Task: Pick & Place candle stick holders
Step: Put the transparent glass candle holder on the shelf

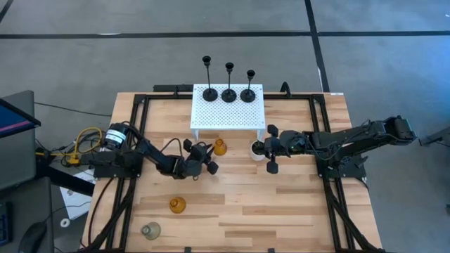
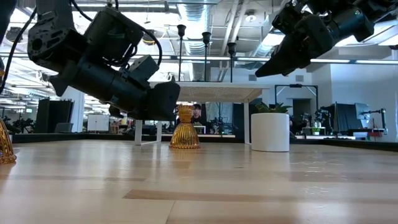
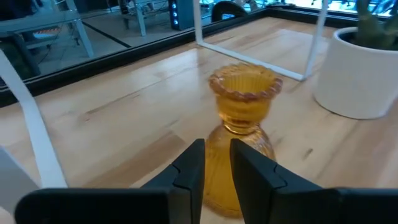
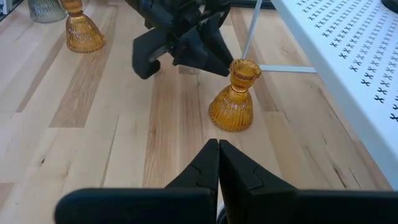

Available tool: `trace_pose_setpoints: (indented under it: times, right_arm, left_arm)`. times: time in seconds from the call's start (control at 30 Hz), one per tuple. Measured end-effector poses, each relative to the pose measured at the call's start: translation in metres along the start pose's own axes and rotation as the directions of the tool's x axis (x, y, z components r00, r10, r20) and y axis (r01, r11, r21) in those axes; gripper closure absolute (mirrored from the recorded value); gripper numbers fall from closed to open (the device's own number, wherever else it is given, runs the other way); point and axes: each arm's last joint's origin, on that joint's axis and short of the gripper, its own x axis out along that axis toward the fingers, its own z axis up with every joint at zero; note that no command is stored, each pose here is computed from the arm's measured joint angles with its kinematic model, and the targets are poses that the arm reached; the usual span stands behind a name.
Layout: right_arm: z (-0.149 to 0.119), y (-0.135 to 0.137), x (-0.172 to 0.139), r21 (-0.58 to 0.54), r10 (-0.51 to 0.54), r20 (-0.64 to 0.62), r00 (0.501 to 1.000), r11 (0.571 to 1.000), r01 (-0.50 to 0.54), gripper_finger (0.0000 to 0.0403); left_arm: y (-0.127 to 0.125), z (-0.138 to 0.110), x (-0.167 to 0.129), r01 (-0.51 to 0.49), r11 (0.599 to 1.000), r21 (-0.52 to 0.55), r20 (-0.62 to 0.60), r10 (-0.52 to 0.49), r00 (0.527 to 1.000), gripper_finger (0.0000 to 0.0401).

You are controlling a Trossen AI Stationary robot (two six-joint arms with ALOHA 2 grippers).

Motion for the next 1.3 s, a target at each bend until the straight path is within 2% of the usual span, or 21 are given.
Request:
trace_pose_setpoints:
  times: [0.2,0.33,0.5,0.83,0.9,1.0,1.17,1.23,1.3]
  right_arm:
    - [0.000,0.000,0.000,0.000,0.003,0.000,1.000,1.000,-0.003,0.0403]
    - [-0.001,0.000,0.000,-0.001,0.003,-0.007,1.000,1.000,-0.003,0.0403]
    - [-0.002,0.000,0.000,-0.003,0.004,-0.026,1.000,1.000,-0.004,0.0403]
    - [-0.002,0.000,0.000,-0.003,0.004,-0.025,1.000,1.000,-0.004,0.0403]
    - [-0.002,0.000,0.000,-0.003,0.004,-0.024,1.000,1.000,-0.004,0.0403]
    - [-0.002,0.000,0.000,-0.003,0.004,-0.023,1.000,1.000,-0.004,0.0403]
    - [-0.002,0.000,0.000,-0.003,0.004,-0.022,1.000,1.000,-0.004,0.0403]
    - [-0.002,0.000,0.000,-0.003,0.004,-0.022,1.000,1.000,-0.004,0.0403]
    - [-0.002,0.000,0.000,-0.002,0.004,-0.022,1.000,1.000,-0.004,0.0403]
  left_arm:
    - [0.004,0.001,0.011,0.109,0.992,-0.071,-0.057,-0.113,0.992,0.0315]
    - [0.006,0.002,0.016,0.176,0.981,-0.075,-0.089,-0.183,0.979,0.0298]
    - [0.006,0.002,0.017,0.181,0.981,-0.075,-0.092,-0.187,0.978,0.0286]
    - [0.006,0.002,0.017,0.182,0.981,-0.072,-0.092,-0.188,0.978,0.0288]
    - [0.006,0.003,0.016,0.187,0.981,-0.041,-0.088,-0.190,0.978,0.0290]
    - [0.005,0.013,0.011,0.211,0.977,0.032,-0.061,-0.209,0.976,0.0306]
    - [0.003,0.049,-0.010,0.276,0.954,0.114,0.029,-0.281,0.959,0.0363]
    - [0.004,0.064,-0.023,0.338,0.932,0.131,0.043,-0.346,0.937,0.0388]
    - [0.008,0.077,-0.036,0.396,0.909,0.131,0.041,-0.404,0.914,0.0395]
